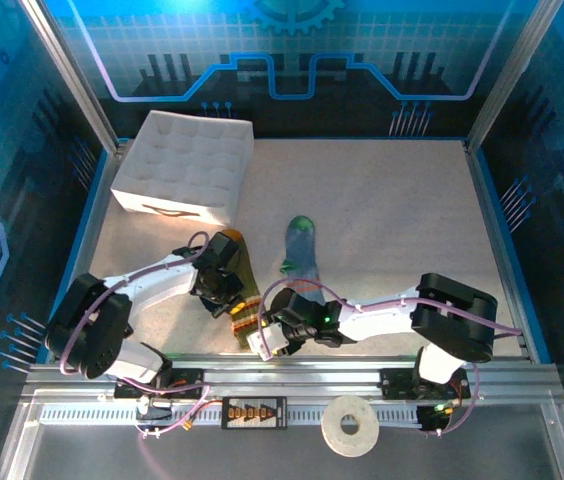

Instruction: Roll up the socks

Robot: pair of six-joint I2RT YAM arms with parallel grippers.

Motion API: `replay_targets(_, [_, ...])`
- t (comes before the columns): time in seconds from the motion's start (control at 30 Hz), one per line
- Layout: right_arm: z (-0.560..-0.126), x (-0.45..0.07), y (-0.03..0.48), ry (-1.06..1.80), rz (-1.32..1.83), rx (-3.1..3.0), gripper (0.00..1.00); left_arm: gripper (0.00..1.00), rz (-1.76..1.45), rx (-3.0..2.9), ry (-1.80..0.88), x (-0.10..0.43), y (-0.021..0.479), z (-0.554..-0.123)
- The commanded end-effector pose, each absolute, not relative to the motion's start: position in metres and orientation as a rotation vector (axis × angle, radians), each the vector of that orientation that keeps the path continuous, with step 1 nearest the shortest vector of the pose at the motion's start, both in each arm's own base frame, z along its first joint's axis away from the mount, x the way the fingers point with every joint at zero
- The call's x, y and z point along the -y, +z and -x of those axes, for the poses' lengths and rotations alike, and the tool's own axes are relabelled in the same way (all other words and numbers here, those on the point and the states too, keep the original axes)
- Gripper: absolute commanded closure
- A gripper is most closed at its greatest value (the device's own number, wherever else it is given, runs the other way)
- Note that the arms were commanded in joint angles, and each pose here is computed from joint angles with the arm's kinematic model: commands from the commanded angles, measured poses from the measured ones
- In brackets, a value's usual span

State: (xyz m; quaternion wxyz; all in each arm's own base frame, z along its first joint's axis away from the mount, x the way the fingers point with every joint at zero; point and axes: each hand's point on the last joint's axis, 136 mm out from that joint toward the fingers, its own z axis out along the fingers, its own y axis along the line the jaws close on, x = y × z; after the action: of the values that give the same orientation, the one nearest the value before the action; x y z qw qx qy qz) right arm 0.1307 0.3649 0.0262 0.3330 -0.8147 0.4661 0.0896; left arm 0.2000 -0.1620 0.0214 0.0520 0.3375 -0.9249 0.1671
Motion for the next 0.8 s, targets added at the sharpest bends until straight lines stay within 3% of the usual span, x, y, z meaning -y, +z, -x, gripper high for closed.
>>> replay_targets(0.0, [-0.135,-0.381,0.030,0.214,2.101,-1.179,0.47,0.98,-0.967,2.800,0.513,0.167,0.017,-0.194])
replay_targets(0.13, [-0.141,-0.385,0.024,0.193,2.097,-1.197,0.56,0.99,-0.946,2.809,0.508,0.167,0.017,-0.195])
replay_targets(0.53, [-0.134,-0.399,0.052,0.317,2.083,-1.260,0.98,1.00,-0.914,2.829,0.479,0.163,0.010,-0.195])
replay_targets(0.77, [-0.132,-0.398,0.063,0.539,2.038,-1.446,1.00,1.00,-0.925,2.858,0.461,0.158,0.014,-0.199])
